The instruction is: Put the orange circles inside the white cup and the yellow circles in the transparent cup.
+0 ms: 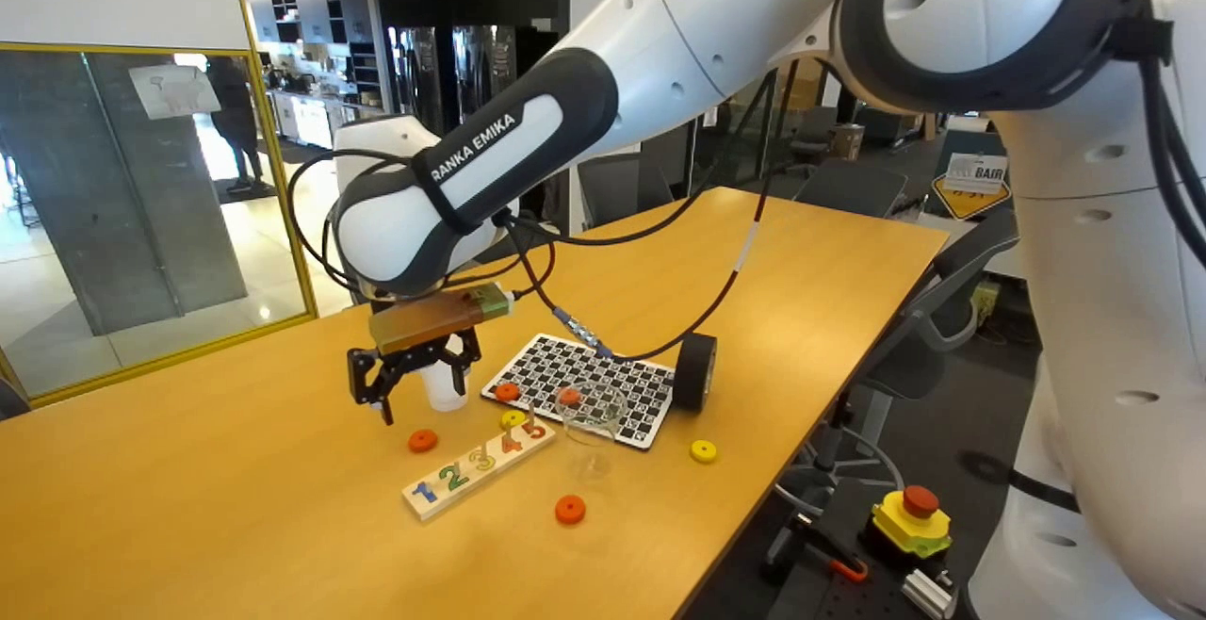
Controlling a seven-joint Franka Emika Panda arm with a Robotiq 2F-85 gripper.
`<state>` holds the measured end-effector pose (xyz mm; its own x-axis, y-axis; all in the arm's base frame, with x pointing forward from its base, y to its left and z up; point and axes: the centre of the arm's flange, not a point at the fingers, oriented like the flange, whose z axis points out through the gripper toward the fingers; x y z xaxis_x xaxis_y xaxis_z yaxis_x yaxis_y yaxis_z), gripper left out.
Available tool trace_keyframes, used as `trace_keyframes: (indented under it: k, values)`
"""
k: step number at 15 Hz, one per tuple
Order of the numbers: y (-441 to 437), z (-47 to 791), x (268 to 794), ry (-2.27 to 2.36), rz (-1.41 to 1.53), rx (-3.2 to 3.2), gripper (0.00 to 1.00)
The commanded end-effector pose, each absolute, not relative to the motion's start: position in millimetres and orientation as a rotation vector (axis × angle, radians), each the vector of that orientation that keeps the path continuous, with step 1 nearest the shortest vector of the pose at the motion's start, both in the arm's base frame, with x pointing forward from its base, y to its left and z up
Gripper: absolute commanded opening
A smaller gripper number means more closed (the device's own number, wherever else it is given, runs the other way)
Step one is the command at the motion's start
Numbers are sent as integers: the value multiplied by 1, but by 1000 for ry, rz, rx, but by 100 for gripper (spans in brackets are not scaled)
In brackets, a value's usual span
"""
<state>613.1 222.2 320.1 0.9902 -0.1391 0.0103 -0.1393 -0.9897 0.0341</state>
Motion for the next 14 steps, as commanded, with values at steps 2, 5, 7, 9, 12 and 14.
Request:
trace_keyframes:
  k: [2, 5, 7, 9, 12, 14]
  values:
    - [226, 298, 657, -281, 31, 3092, 100]
    - [218, 282, 672, -310, 43, 3095, 100]
    - [214, 272, 677, -324, 36, 3096, 100]
    - [212, 262, 681, -346, 38, 3087, 100]
    - [210, 248, 686, -360, 31, 3093, 100]
    - [210, 242, 687, -372, 43, 3096, 100]
